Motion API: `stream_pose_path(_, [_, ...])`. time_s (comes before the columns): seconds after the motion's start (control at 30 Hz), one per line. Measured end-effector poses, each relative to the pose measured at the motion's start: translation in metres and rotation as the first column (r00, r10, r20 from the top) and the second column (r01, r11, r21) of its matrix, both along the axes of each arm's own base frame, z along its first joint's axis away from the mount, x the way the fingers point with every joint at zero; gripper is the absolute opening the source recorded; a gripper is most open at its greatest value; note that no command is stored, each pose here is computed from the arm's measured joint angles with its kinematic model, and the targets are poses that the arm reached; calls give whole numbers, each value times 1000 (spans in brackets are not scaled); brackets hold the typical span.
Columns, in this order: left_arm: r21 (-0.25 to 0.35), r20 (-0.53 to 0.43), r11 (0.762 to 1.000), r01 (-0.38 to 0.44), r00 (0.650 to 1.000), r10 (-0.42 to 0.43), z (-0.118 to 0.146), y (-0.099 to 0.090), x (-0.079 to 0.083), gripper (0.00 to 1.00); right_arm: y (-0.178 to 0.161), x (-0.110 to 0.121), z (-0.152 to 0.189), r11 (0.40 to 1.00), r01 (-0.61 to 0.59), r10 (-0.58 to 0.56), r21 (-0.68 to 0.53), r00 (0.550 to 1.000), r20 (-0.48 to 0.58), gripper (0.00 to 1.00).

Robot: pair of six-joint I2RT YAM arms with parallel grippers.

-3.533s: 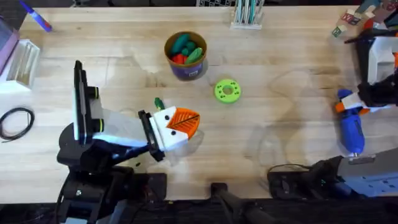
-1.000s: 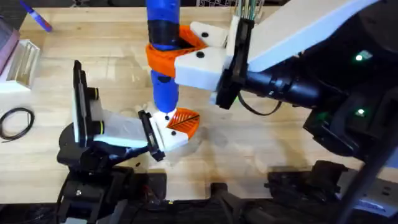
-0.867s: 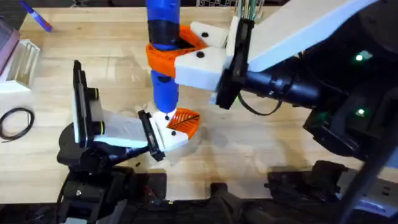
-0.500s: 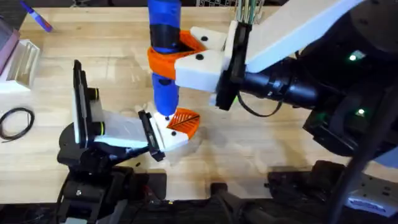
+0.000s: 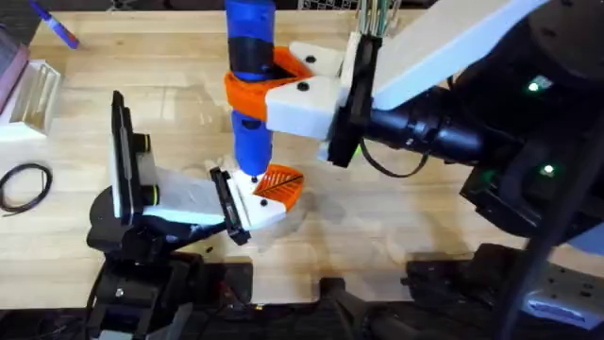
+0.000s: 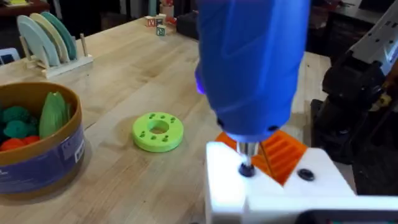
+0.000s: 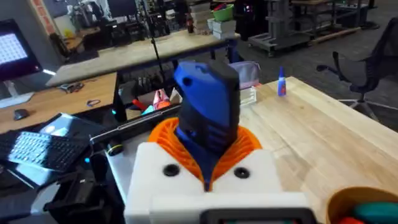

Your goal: Pick up the gripper from the table and insert it into the empty holder that is missing its gripper. Then pick up a screw, insert it into the mounting hole, and use the screwdriver to tighten it. Finally, clean up the table by picking up the vegetable and placing it into the bucket.

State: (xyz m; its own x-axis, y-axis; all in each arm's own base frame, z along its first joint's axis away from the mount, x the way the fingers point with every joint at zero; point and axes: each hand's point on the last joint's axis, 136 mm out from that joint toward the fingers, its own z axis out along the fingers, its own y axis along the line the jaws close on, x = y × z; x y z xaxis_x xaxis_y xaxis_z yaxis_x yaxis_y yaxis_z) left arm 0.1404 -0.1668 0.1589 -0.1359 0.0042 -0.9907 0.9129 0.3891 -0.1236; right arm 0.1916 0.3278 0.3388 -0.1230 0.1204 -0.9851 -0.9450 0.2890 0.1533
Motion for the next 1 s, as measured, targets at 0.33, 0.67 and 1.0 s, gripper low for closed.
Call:
stream_pose_path(0.33, [0,0,1000,0,1000,0,0,0,0,4,0,0,-1,1000,0,0,-2,1000,-2,21])
stream_pose_path(0.67, [0,2,1000,0,1000,0,0,0,0,4,-5,5,7,1000,11,-11,26,1000,23,21])
stream_pose_path(1.0, [0,1,1000,0,1000,0,0,0,0,4,-40,15,42,990,95,-106,104,989,104,21])
